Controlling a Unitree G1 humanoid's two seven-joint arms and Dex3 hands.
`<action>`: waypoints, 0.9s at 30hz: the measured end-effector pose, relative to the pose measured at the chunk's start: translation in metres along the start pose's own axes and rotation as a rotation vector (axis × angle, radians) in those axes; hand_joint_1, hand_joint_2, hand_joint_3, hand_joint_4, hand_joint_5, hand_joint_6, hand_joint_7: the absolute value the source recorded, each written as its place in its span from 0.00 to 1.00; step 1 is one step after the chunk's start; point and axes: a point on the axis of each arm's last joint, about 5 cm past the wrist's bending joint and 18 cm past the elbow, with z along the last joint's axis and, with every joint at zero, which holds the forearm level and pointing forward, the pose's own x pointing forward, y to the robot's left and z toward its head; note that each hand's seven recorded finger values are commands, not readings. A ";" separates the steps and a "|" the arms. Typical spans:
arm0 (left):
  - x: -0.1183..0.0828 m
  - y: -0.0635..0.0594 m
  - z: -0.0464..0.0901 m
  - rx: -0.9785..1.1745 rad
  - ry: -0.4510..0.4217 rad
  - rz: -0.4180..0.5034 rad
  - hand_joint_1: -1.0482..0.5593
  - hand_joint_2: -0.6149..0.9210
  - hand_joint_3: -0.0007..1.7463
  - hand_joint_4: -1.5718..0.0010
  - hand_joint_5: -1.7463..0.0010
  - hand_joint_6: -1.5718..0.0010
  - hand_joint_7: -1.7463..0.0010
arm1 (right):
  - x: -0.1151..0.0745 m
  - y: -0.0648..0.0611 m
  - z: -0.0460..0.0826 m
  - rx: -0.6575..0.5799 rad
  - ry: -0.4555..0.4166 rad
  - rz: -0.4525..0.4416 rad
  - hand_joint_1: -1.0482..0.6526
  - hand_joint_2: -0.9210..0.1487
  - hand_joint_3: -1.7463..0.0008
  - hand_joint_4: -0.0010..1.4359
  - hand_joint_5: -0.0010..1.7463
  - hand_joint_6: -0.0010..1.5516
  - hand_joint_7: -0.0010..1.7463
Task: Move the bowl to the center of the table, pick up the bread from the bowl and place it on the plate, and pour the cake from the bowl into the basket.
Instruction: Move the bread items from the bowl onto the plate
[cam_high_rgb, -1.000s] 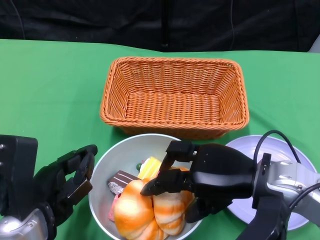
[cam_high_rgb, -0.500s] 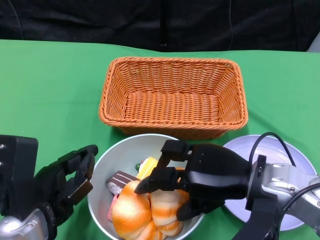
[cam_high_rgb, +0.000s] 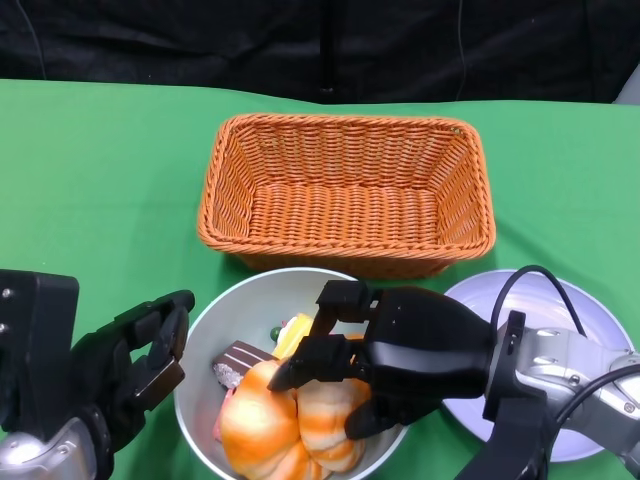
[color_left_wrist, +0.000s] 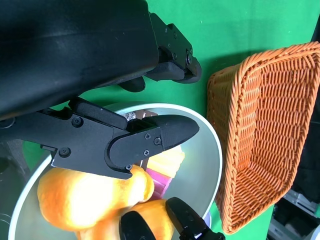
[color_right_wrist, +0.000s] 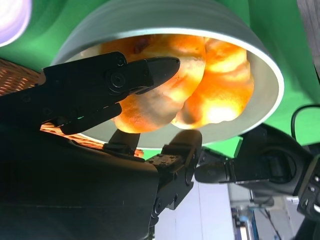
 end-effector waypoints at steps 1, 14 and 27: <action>0.000 0.000 0.000 -0.005 0.001 -0.001 0.29 1.00 0.40 1.00 0.51 0.78 0.99 | 0.000 0.001 0.000 -0.001 -0.005 -0.017 0.42 0.02 0.92 0.45 0.78 0.44 0.55; 0.000 -0.001 -0.001 -0.020 0.000 -0.002 0.29 1.00 0.40 1.00 0.46 0.76 0.99 | 0.001 0.013 -0.001 0.014 -0.058 -0.192 0.46 0.32 0.39 0.70 1.00 0.50 1.00; 0.000 -0.001 -0.001 -0.021 0.000 -0.002 0.29 1.00 0.40 1.00 0.48 0.78 1.00 | 0.000 0.012 0.000 0.008 -0.100 -0.309 0.49 0.55 0.27 0.70 1.00 0.48 1.00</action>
